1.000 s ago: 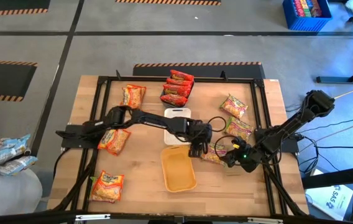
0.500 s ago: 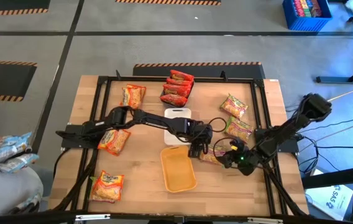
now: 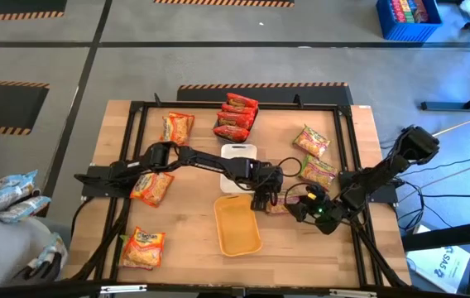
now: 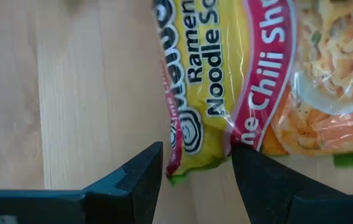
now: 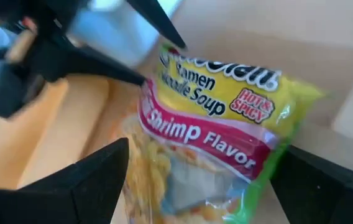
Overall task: Sort Maruchan noodles
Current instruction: Put the green noodle pack into the white bin
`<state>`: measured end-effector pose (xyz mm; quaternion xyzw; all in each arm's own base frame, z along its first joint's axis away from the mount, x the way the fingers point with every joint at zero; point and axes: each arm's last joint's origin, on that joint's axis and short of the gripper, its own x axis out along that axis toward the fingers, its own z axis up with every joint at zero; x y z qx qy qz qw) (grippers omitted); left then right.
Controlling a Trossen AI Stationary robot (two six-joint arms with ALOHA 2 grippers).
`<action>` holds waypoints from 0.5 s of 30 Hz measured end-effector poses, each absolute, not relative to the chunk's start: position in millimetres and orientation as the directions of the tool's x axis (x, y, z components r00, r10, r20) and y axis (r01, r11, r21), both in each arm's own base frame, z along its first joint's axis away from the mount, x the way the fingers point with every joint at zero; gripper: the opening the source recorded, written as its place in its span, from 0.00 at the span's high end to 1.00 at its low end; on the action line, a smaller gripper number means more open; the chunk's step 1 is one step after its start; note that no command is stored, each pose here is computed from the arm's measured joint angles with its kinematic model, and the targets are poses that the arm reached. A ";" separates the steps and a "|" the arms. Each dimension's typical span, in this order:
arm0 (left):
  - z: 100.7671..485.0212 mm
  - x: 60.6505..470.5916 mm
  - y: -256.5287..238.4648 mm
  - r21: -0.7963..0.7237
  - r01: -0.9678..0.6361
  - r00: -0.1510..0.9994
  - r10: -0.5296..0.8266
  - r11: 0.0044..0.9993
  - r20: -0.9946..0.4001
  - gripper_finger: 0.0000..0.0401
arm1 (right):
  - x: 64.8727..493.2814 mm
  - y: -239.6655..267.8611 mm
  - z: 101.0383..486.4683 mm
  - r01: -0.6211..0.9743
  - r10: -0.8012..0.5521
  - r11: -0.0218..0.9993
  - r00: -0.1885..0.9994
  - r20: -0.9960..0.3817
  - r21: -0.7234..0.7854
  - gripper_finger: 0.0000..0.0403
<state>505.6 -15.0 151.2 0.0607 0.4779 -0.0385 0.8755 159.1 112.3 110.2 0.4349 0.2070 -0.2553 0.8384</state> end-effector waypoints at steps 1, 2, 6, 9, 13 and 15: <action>151.6 506.7 -15.1 0.071 0.124 0.551 -0.009 0.990 -0.834 0.53 | 160.1 112.6 111.6 0.601 -0.256 0.486 0.792 -0.554 0.635 0.15; 151.8 507.0 -15.1 0.072 0.123 0.554 -0.009 0.990 -0.832 0.53 | 160.7 112.9 112.5 0.596 -0.262 0.485 0.797 -0.544 0.640 0.15; 151.9 507.2 -15.5 0.079 0.117 0.556 0.001 0.990 -0.831 0.53 | 162.7 114.2 114.8 0.573 -0.262 0.505 0.814 -0.518 0.645 0.15; 152.1 507.5 -15.9 0.097 0.107 0.560 0.021 0.990 -0.828 0.53 | 162.6 113.9 114.8 0.574 -0.268 0.510 0.813 -0.516 0.640 0.15; 152.1 507.5 -16.1 0.105 0.101 0.560 0.031 0.989 -0.828 0.53 | 163.4 112.8 114.7 0.578 -0.268 0.505 0.811 -0.521 0.641 0.16; 152.4 507.4 -16.1 0.106 0.101 0.560 0.031 0.989 -0.828 0.53 | 165.0 110.7 114.4 0.586 -0.268 0.499 0.805 -0.529 0.638 0.20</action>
